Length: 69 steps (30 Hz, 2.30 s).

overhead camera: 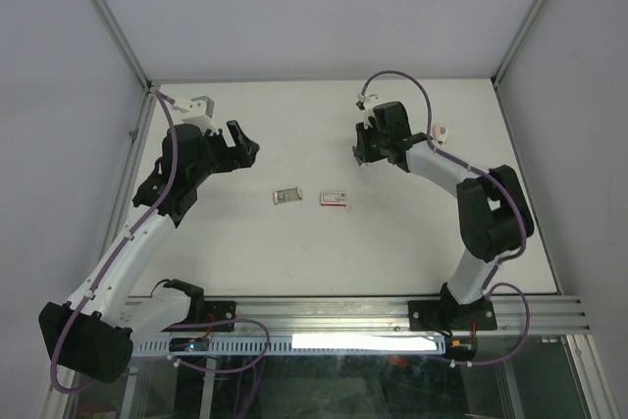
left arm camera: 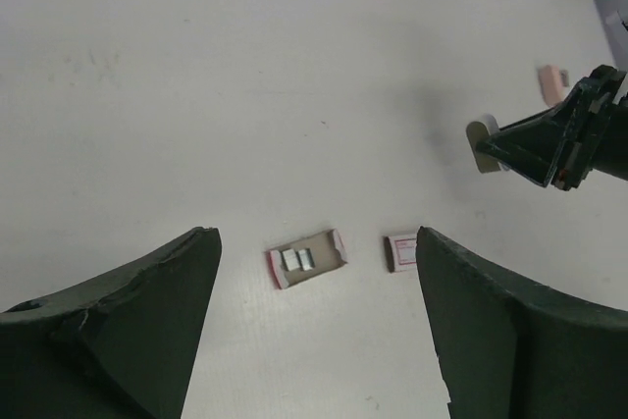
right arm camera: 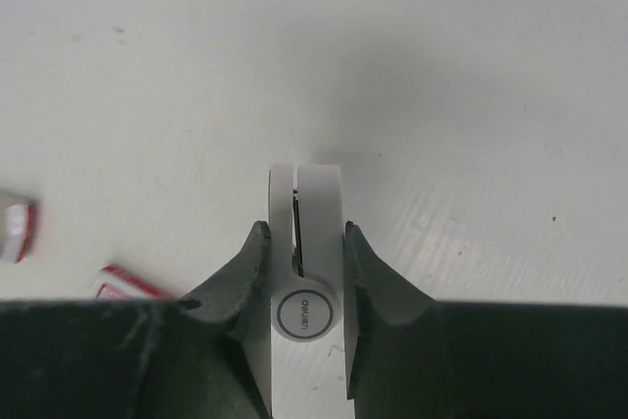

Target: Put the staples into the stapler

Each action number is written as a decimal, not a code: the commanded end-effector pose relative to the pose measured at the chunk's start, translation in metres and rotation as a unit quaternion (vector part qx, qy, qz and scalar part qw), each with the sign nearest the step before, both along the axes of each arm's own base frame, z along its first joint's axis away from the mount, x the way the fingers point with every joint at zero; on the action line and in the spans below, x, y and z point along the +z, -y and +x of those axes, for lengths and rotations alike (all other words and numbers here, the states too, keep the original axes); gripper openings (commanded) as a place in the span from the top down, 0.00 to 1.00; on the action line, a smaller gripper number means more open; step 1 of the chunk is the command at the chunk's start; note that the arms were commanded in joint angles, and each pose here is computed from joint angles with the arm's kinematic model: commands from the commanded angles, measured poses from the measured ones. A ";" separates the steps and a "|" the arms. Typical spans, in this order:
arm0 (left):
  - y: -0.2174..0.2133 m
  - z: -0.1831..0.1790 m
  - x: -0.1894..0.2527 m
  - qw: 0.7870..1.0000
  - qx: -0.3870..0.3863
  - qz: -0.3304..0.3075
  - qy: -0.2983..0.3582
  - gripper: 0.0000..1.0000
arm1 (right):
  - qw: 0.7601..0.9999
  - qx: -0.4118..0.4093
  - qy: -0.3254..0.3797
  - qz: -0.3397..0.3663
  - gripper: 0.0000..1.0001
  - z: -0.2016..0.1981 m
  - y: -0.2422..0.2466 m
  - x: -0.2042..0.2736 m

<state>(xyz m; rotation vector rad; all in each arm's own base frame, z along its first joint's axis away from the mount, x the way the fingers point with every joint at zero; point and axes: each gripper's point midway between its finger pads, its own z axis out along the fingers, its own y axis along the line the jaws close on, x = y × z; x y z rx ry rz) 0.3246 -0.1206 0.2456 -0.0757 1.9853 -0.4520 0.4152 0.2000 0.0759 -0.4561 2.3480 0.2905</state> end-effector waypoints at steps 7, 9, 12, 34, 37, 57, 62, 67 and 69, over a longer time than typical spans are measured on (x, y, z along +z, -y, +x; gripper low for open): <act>0.131 -0.036 0.040 0.953 -0.183 -0.239 -0.007 0.15 | 0.940 0.153 0.236 0.192 1.00 -0.077 -0.064 0.145; 0.149 -0.043 0.041 0.940 -0.219 -0.261 -0.021 0.15 | 0.929 0.170 0.253 0.208 1.00 -0.094 -0.071 0.157; 0.166 -0.048 0.036 0.929 -0.250 -0.271 -0.038 0.15 | 0.919 0.190 0.262 0.224 1.00 -0.113 -0.079 0.164; 0.189 -0.044 0.000 0.928 -0.245 -0.265 -0.093 0.59 | 0.903 0.249 0.276 0.215 1.00 -0.150 -0.117 0.176; 0.190 -0.047 -0.001 0.927 -0.249 -0.265 -0.096 0.62 | 0.910 0.231 0.279 0.201 1.00 -0.142 -0.114 0.173; 0.186 -0.053 0.016 0.924 -0.283 -0.256 -0.031 1.00 | 0.913 0.258 0.184 0.258 0.10 -0.165 -0.104 0.195; 0.183 -0.068 0.035 0.909 -0.322 -0.263 0.025 1.00 | 0.902 0.248 0.137 0.326 0.09 -0.164 -0.084 0.207; 0.181 -0.092 0.060 0.885 -0.374 -0.266 0.076 1.00 | 0.843 0.351 0.033 0.405 0.11 -0.210 -0.089 0.220; 0.180 -0.101 0.068 0.875 -0.392 -0.269 0.090 1.00 | 0.832 0.369 0.025 0.413 0.14 -0.219 -0.089 0.222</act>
